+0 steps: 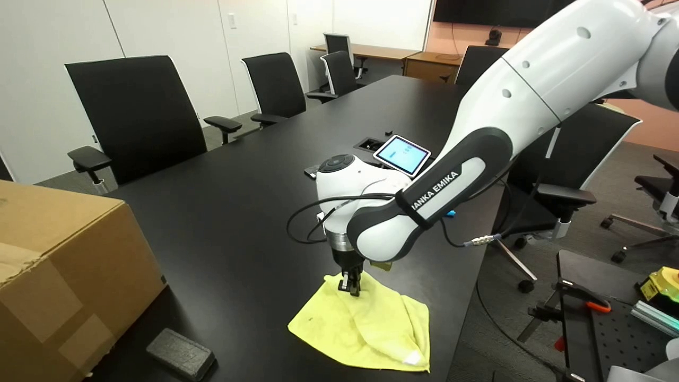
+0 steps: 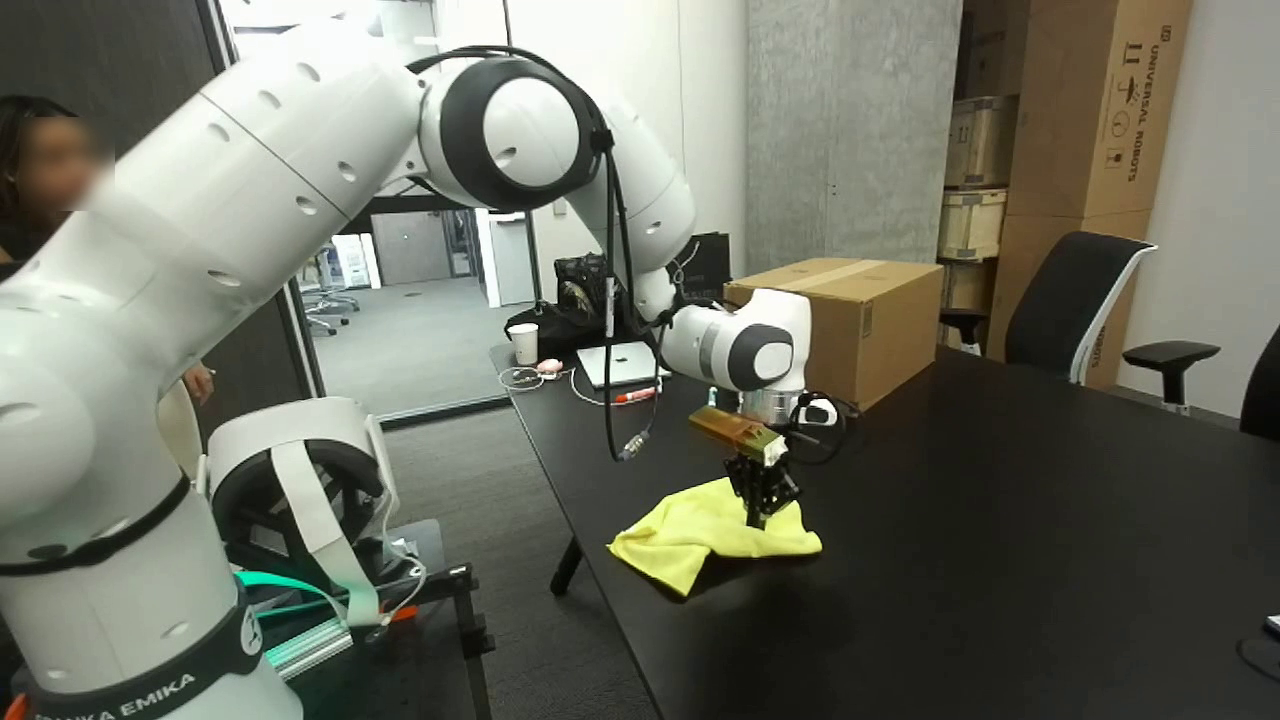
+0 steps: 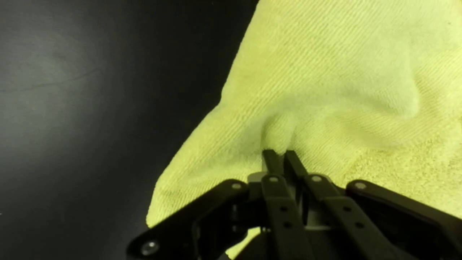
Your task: Fold the cloth on the table
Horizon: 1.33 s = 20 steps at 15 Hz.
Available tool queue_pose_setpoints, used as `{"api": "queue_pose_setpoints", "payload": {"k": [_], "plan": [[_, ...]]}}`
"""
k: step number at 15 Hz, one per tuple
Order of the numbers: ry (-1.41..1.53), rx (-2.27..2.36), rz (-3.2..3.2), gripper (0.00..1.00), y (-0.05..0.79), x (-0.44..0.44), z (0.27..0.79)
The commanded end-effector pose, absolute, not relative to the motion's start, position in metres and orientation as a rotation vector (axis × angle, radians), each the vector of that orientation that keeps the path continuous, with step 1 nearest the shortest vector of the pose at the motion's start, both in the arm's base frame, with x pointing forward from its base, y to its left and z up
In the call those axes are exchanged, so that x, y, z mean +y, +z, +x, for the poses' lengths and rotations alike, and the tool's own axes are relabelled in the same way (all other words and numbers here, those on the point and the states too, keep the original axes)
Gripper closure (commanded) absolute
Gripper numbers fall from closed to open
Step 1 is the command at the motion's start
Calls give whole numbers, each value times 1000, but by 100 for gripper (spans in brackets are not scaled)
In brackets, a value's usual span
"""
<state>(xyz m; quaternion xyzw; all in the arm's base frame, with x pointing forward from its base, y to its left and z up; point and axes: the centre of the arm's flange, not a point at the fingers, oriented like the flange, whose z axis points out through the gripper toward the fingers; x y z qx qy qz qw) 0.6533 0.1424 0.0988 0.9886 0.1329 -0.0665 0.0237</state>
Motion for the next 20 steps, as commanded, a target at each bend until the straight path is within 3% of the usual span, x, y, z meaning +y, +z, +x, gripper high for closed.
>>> {"api": "queue_pose_setpoints", "payload": {"k": [1, 11, 20], "plan": [[-167, 412, 3064, 92, 115, 142, 648], [68, 567, 3067, 96, 177, 188, 642], [-46, 927, 3059, 96, 165, 306, 609]]}}
